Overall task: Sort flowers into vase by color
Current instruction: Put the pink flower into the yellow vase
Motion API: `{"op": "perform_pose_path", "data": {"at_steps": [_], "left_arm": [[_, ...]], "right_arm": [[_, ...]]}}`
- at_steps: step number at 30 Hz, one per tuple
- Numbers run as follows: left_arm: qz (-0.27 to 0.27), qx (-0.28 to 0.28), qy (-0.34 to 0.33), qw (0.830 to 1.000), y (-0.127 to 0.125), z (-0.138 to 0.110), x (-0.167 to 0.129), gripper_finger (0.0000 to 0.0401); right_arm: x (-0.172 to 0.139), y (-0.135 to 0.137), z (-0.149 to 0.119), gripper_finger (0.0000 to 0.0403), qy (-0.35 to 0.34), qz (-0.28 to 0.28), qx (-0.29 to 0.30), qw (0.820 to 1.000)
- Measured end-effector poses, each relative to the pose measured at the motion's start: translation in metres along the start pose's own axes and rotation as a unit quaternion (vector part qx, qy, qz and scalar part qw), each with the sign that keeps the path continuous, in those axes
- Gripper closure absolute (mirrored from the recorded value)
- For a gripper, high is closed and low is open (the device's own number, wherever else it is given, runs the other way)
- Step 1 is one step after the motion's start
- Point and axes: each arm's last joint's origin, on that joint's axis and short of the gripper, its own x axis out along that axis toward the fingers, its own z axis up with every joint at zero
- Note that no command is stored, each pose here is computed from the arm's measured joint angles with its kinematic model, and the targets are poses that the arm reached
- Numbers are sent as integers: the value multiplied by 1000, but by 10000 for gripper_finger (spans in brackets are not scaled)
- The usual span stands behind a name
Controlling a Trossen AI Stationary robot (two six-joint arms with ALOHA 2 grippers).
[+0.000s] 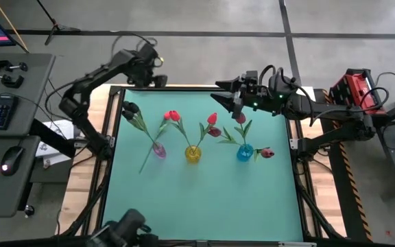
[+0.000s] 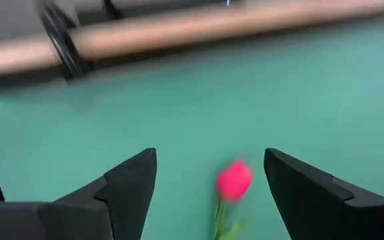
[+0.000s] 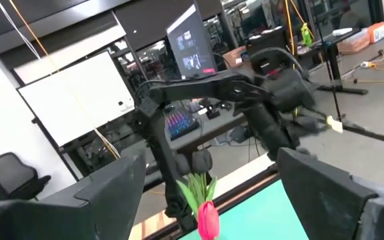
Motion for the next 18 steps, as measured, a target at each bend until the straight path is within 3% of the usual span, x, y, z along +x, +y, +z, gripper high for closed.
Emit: {"op": "perform_pose_path", "data": {"at_steps": [5, 18], "left_arm": [[22, 52, 107, 993, -6, -13, 27, 135], [50, 87, 195, 976, -28, -78, 86, 135]], "right_arm": [[0, -1, -1, 78, 6, -3, 0, 1000], [0, 0, -3, 78, 17, 5, 6, 1000]]}}
